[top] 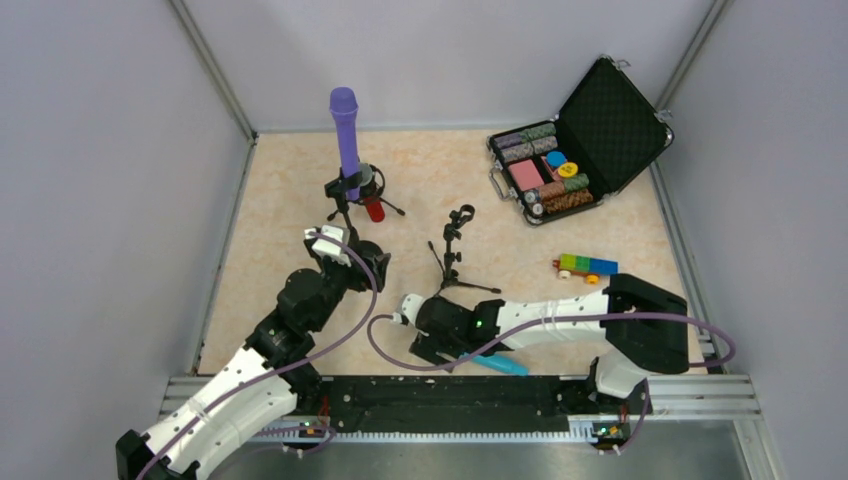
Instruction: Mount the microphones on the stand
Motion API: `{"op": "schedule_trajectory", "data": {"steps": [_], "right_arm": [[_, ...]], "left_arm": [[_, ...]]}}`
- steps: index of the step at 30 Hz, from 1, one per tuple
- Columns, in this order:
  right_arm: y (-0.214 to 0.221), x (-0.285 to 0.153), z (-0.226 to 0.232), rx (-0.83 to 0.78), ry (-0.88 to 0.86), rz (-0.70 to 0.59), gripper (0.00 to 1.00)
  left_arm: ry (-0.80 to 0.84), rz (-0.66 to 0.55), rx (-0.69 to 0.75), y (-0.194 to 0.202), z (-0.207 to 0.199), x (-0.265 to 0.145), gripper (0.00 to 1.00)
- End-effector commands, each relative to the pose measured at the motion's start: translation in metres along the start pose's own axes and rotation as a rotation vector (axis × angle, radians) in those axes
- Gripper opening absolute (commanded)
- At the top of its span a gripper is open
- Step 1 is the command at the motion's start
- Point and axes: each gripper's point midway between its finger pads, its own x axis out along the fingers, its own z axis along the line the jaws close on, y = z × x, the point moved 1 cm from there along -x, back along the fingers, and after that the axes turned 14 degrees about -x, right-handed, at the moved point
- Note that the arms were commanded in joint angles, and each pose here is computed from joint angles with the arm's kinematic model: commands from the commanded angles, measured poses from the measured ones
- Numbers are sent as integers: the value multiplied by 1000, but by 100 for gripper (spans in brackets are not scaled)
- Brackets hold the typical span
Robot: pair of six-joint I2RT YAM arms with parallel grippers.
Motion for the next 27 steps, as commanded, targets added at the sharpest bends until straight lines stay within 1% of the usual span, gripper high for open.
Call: {"op": "schedule_trajectory", "data": {"steps": [1,5,10,15,17,22,23,25,27], "right_arm": [[-1,-17,-4,27,29,-24,82],[10,-18,4,27,-8,4,77],[20,-18,14,31,-64,19,60],[29,-9,24,12,-109,58,51],[29,-5,27,4,-128,69,43],[22,-2,32,-8,-160,58,19],[19,-3,31,-11,-158,50,11],[14,-5,29,-21,-154,31,0],[5,-9,31,-37,-175,-9,0]], "left_arm": [[0,-38,4,-8,0,-2,99],[-1,-42,6,-9,1,-2,99],[-6,-46,15,-12,1,-3,99],[-3,-57,15,-17,-1,-4,99],[-3,-60,13,-19,-1,-4,99],[-3,-63,13,-22,-2,-6,99],[-4,-63,12,-22,-2,-6,99],[-7,-65,13,-23,-1,-7,99],[-10,-65,14,-23,0,-8,99]]}}
